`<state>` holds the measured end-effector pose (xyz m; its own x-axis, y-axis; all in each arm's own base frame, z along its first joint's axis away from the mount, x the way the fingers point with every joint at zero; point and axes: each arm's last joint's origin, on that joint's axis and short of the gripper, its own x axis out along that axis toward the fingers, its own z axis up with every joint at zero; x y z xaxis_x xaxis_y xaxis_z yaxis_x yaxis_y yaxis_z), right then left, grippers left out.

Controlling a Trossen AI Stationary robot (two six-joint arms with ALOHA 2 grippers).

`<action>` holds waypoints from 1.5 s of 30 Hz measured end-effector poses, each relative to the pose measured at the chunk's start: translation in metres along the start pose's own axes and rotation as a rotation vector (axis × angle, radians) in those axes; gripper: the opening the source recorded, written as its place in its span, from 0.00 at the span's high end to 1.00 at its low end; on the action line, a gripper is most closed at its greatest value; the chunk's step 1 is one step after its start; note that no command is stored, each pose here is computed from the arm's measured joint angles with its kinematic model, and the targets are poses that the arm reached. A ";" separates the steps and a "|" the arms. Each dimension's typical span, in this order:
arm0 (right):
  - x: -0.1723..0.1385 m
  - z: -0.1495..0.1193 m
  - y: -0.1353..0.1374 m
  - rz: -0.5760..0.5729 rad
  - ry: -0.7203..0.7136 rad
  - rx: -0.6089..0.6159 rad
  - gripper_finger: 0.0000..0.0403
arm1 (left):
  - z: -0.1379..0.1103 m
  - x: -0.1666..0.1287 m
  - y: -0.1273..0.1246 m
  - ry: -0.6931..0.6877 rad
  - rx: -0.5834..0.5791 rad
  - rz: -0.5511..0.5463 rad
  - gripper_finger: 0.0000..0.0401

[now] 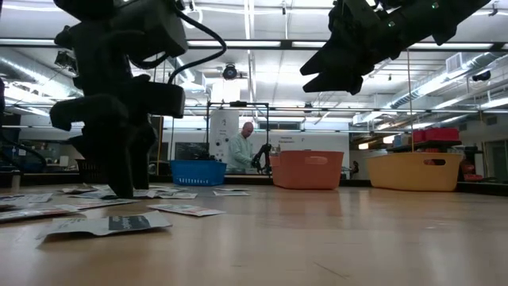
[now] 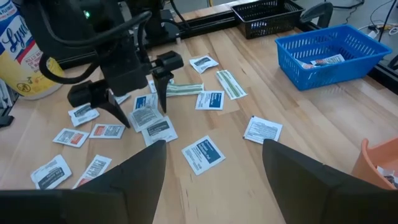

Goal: Pick & Place First Aid Supplies
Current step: Put the towelette pack into the orange bin

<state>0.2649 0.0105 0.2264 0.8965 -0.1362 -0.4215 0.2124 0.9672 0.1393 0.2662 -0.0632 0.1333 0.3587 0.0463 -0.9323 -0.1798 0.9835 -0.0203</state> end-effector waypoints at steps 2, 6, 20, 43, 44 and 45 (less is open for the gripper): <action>0.000 0.000 0.000 -0.001 0.004 -0.001 0.34 | 0.001 0.002 -0.001 0.010 0.001 0.001 0.15; 0.000 -0.001 0.000 -0.001 0.006 -0.001 0.34 | 0.003 0.002 -0.002 0.031 0.003 0.008 0.15; 0.000 0.000 0.000 -0.001 0.005 -0.025 0.34 | 0.007 0.001 -0.004 0.046 0.004 -0.017 0.37; 0.000 0.000 0.000 -0.001 0.001 -0.022 0.34 | 0.009 -0.013 -0.004 0.021 -0.001 -0.063 0.55; 0.000 0.000 0.000 0.000 -0.002 -0.019 0.34 | 0.009 -0.014 -0.003 0.017 -0.002 -0.064 0.55; 0.000 0.001 0.000 0.001 -0.006 -0.017 0.34 | 0.009 -0.015 -0.003 0.012 -0.002 -0.067 0.55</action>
<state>0.2652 0.0105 0.2270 0.8991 -0.1361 -0.4160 0.2047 0.9708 0.1249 0.2696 -0.0657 0.1511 0.3591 -0.0213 -0.9331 -0.1575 0.9840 -0.0831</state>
